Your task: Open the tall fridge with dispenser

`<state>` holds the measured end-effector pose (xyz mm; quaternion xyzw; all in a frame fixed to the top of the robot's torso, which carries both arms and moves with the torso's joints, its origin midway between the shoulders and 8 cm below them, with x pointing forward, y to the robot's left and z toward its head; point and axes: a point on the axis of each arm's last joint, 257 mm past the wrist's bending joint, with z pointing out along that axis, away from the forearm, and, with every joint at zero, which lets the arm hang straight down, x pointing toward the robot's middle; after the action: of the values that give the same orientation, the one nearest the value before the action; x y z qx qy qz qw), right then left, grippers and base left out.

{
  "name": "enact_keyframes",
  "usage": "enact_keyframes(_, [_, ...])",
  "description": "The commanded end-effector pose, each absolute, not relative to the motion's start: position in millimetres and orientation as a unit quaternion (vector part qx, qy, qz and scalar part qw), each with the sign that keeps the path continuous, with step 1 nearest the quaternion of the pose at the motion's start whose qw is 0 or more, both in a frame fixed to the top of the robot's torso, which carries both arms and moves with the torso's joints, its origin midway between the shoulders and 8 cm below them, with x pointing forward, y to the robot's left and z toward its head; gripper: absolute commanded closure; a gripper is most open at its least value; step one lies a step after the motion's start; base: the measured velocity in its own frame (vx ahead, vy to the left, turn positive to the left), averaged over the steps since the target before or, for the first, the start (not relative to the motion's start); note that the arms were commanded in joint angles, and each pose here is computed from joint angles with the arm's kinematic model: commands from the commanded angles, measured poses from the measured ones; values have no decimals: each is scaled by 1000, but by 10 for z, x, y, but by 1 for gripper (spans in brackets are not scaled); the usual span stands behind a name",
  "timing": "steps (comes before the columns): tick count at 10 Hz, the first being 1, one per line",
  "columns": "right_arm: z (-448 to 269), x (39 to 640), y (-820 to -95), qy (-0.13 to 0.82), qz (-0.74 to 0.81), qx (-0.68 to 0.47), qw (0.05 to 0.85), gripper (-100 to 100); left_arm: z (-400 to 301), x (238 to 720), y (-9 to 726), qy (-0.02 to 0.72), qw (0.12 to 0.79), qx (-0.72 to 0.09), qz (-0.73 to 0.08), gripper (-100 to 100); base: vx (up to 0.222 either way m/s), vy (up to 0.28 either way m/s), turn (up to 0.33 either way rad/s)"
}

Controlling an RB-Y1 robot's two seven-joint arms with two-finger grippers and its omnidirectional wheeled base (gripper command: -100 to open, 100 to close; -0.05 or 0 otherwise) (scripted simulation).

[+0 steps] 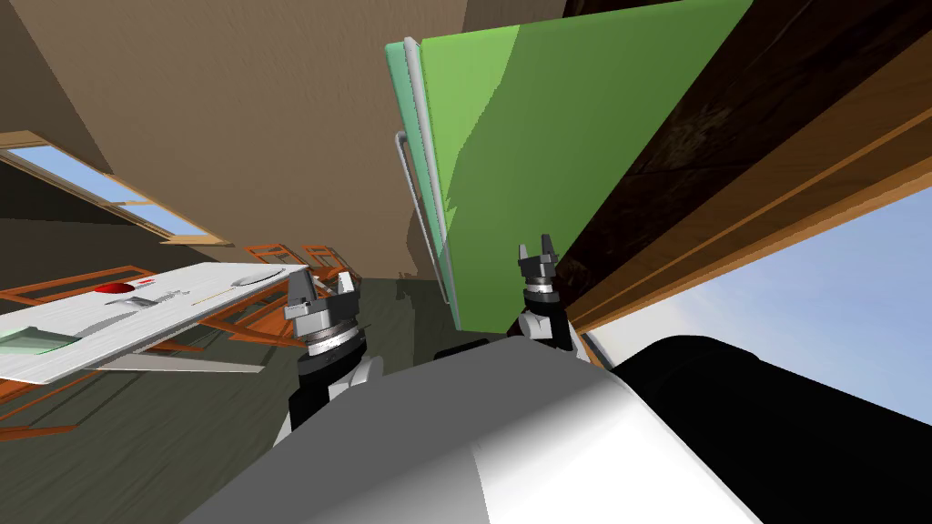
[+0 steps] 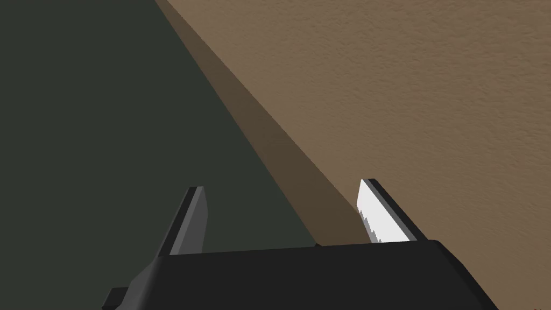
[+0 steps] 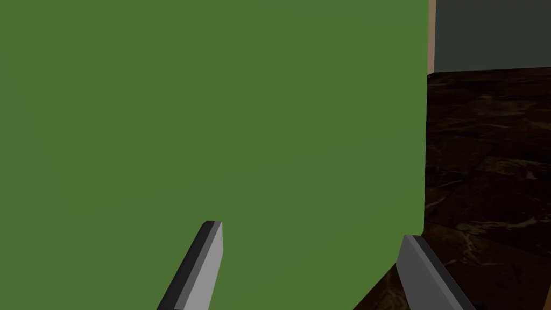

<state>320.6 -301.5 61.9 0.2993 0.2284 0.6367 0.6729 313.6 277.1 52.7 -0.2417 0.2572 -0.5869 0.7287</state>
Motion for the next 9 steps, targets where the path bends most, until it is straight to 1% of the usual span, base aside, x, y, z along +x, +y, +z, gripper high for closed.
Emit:
enact_keyframes(1, [619, 3206, -3015, 228, 637, 299, 673, 0, 528, 3136, 2771, 257, 729, -242, -587, 0, 0, 0, 0])
enact_keyframes(9, [620, 3206, -3014, 228, 637, 299, 673, 0, 529, 3135, 2771, 257, 729, -242, -587, 0, 0, 0, 0])
